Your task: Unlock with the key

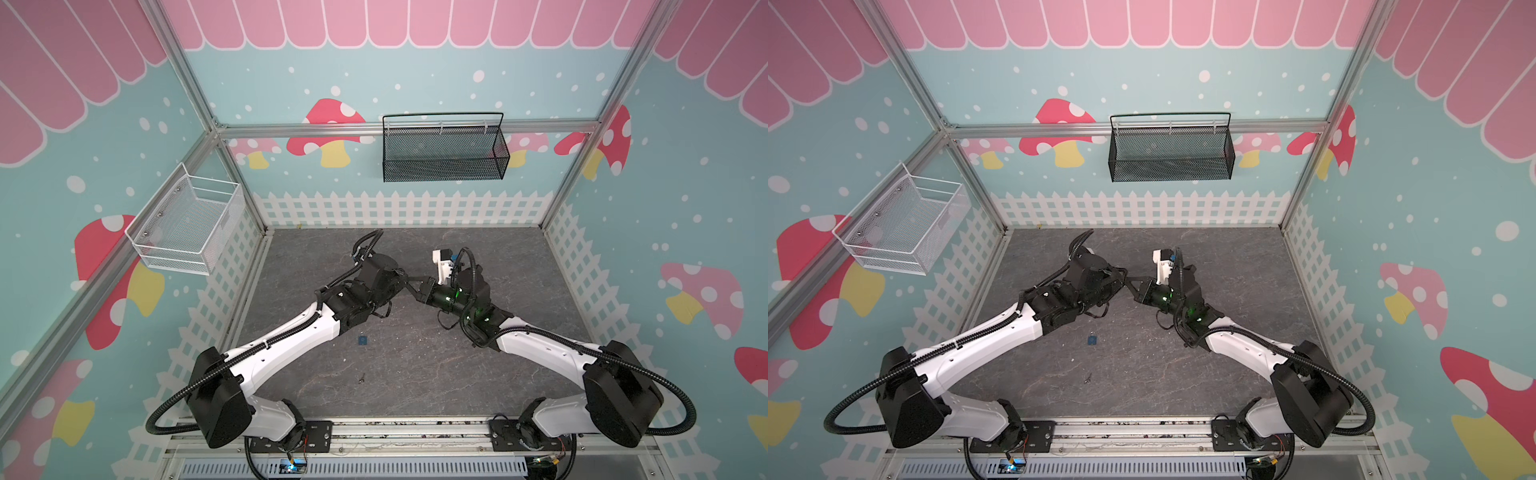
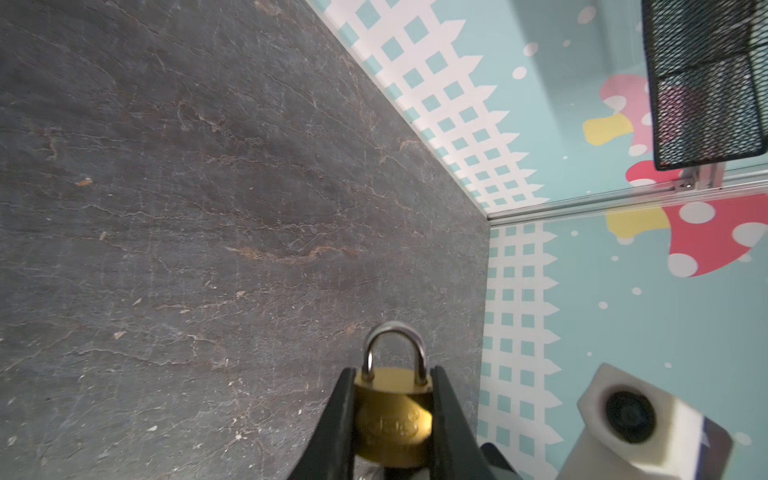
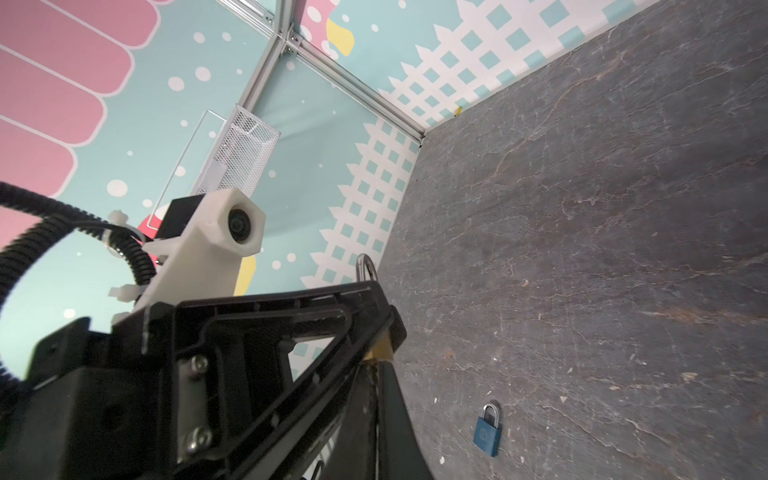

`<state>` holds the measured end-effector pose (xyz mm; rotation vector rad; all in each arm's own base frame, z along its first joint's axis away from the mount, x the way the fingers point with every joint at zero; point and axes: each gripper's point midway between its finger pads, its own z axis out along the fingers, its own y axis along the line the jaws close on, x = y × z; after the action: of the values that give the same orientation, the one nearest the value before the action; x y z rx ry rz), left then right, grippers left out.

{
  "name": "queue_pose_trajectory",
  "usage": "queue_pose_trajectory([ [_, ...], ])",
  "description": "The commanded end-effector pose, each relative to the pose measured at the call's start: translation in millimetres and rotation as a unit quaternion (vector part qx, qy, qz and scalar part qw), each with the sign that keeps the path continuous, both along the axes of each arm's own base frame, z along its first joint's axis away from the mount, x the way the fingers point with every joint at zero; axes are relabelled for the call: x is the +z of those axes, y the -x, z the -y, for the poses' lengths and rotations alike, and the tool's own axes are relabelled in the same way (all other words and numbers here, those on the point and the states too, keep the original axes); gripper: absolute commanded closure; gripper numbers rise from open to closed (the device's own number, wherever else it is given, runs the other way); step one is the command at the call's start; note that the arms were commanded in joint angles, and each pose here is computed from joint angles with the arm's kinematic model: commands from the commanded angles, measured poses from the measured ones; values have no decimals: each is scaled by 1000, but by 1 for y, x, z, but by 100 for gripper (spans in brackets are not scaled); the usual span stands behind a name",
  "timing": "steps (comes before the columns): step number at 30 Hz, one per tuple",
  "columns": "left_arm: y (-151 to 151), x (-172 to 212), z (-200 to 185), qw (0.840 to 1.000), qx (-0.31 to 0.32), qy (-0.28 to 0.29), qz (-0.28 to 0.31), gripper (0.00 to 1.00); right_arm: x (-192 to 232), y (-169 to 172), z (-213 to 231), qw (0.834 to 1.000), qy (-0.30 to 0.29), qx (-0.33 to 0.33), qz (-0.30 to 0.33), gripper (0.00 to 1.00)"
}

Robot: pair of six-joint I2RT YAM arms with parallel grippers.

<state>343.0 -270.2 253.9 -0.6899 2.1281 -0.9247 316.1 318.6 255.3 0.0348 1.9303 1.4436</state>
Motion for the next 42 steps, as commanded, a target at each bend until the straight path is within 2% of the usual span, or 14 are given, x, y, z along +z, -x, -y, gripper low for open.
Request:
queue_pose_trajectory([
  [1,0,36,13,996,-10,82,40,100,0,9,-13,998,-36,36,-33,100],
  [9,-1,40,18,993,-14,104,49,100,7,9,-17,997,-50,47,-36,100],
  [14,-3,41,13,996,-22,67,62,100,9,6,-7,1000,-13,23,1,100],
  [19,-3,36,-3,994,-36,-27,96,100,16,4,15,998,46,-23,47,70],
  [22,-2,34,-12,986,-59,-95,123,100,20,3,30,993,81,-49,68,65],
  [27,2,27,-23,961,-100,-195,168,100,27,6,49,982,138,-74,103,62],
  [30,6,23,-26,948,-117,-220,200,100,33,6,54,974,177,-74,118,60],
  [33,13,19,-21,927,-150,-235,251,100,35,7,53,966,216,-56,133,55],
  [38,29,0,-12,878,-195,-261,351,100,26,12,41,950,278,9,142,48],
  [42,36,-10,-9,846,-208,-296,392,100,27,14,35,941,301,42,146,46],
])
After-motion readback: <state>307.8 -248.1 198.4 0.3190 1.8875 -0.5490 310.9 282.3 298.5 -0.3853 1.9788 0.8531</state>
